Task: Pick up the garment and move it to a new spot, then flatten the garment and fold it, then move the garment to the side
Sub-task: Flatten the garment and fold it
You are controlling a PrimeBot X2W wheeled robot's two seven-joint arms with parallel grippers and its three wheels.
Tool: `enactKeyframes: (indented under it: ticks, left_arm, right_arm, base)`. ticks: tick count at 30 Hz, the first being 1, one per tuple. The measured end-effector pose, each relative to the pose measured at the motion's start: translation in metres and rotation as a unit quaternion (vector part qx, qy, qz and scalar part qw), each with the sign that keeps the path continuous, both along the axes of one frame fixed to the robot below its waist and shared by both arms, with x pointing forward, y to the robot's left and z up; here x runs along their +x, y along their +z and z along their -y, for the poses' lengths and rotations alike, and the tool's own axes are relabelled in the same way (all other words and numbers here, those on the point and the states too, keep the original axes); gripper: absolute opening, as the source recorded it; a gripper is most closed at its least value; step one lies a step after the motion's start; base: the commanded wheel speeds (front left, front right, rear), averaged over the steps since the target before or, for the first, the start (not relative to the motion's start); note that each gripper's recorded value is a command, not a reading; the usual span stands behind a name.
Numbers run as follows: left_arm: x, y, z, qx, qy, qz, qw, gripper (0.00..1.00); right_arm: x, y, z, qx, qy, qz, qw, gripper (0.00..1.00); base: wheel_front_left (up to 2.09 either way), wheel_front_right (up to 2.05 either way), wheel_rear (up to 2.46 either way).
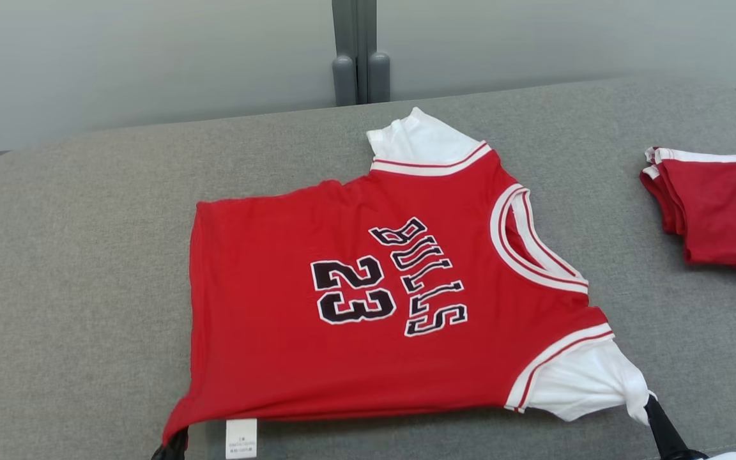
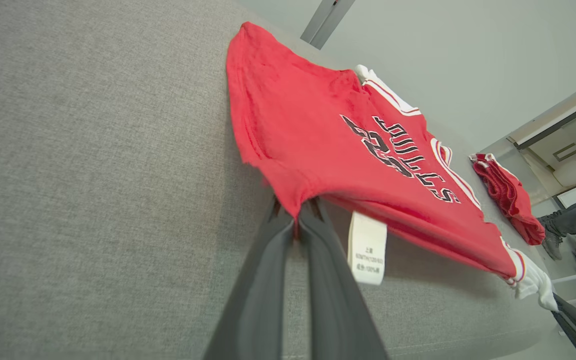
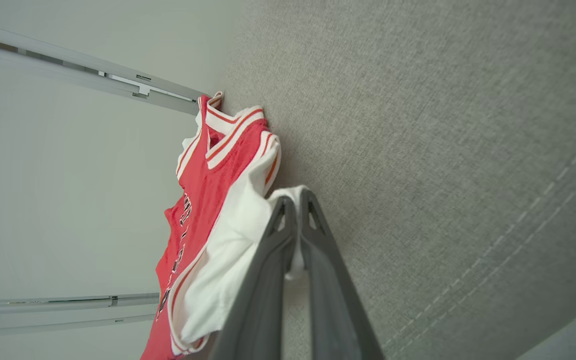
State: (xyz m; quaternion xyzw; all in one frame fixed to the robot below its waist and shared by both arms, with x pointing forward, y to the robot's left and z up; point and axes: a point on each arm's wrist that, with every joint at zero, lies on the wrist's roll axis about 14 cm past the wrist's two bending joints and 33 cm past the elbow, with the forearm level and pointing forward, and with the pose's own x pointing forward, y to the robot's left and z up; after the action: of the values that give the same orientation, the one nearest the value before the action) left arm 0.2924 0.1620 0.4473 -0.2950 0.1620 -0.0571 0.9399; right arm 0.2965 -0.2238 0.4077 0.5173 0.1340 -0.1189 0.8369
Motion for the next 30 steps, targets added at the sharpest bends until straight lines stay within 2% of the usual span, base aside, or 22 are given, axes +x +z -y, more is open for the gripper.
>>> enactKeyframes:
  ticks: [15,21,30]
  left_arm:
    - [-0.014,-0.006,0.006,-0.006,-0.017,-0.039,0.999,0.0]
    - [0.004,-0.002,0.007,0.007,-0.045,-0.044,0.998,0.0]
    - [0.041,0.004,0.003,0.019,-0.077,-0.061,0.995,0.0]
  right_arm:
    - [0.015,0.005,-0.005,-0.025,0.031,0.002,0.999,0.0]
    - [0.042,0.017,-0.016,-0.051,0.074,0.014,0.996,0.0]
    - [0.099,0.035,-0.028,-0.116,0.146,0.011,0.982,0.0]
  base:
    - [0.0,0.0,0.0]
    - [0.0,0.0,0.0]
    - [0.0,0.0,0.0]
